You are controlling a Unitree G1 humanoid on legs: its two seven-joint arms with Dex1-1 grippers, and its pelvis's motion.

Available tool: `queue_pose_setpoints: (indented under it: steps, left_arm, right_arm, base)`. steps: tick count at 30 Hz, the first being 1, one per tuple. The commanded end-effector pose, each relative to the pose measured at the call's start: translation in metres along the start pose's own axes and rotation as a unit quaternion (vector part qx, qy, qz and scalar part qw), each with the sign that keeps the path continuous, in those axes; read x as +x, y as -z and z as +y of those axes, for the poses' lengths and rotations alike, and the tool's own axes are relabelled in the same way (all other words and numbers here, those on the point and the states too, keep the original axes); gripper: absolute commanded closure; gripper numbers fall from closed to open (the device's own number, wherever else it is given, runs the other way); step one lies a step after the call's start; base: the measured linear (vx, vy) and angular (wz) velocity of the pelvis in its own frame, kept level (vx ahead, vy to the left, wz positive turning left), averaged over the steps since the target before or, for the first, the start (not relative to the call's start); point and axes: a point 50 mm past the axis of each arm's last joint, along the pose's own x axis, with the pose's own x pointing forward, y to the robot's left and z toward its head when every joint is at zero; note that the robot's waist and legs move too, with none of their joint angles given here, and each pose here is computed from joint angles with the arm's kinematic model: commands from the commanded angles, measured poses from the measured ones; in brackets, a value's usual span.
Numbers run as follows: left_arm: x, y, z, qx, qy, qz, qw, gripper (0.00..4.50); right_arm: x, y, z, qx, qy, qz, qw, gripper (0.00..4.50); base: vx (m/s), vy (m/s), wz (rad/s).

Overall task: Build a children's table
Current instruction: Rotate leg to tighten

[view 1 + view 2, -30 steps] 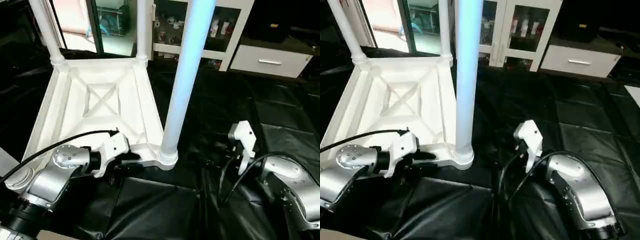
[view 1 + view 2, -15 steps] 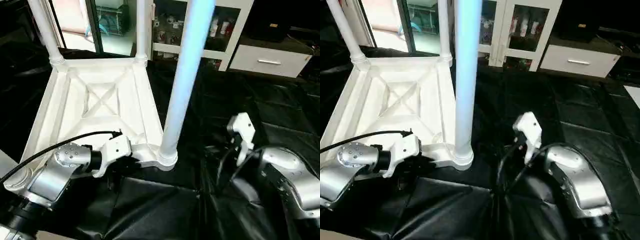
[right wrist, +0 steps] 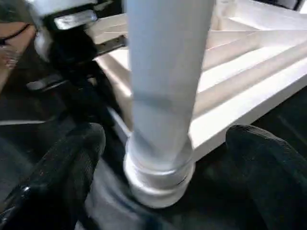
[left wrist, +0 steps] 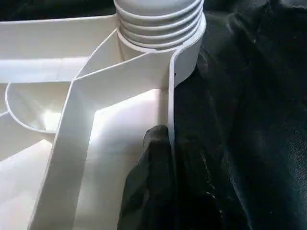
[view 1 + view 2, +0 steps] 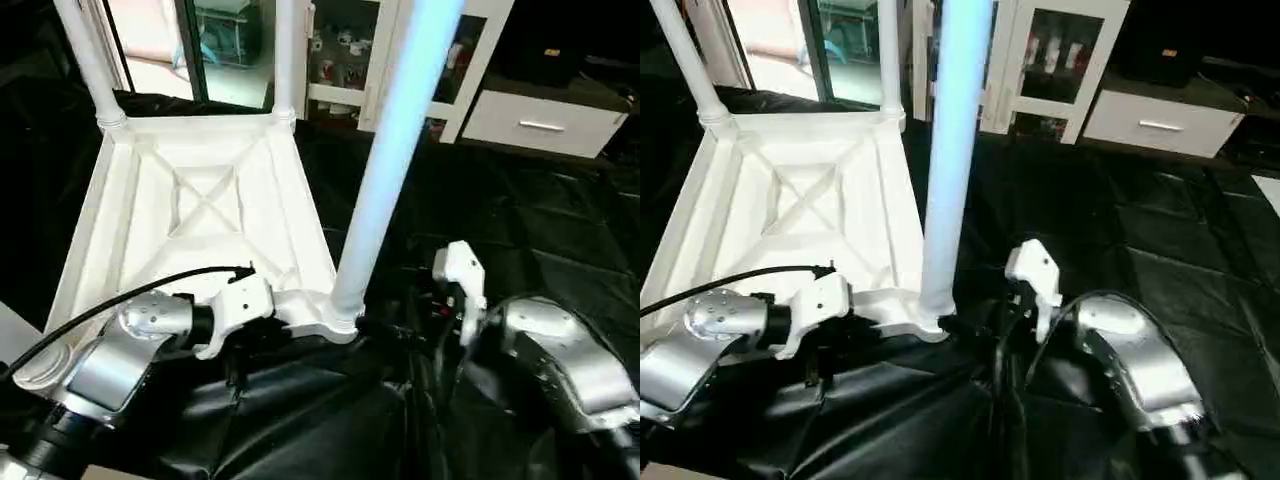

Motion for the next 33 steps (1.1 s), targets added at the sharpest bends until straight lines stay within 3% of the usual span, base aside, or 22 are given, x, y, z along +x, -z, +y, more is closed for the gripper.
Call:
queue_pose_setpoints:
  steps: [1, 12, 33]
  left_arm:
    - [0.016, 0.008, -0.014, -0.033, 0.025, -0.009, 0.999, 4.46]
    - [0.022, 0.005, -0.014, -0.025, 0.020, -0.013, 0.999, 4.46]
    - [0.017, 0.011, -0.014, -0.023, 0.028, 0.003, 0.999, 4.50]
  right_arm:
    - [0.008, 0.000, -0.003, -0.014, 0.000, 0.002, 1.000, 0.00]
    - [0.026, 0.015, -0.005, -0.035, -0.020, 0.028, 0.999, 0.00]
    - [0.022, 0.017, -0.008, -0.032, -0.030, 0.008, 0.999, 1.98]
  base:
    - [0.000, 0.000, 0.00]
    - [0.000, 0.000, 0.00]
    - [0.000, 0.000, 0.00]
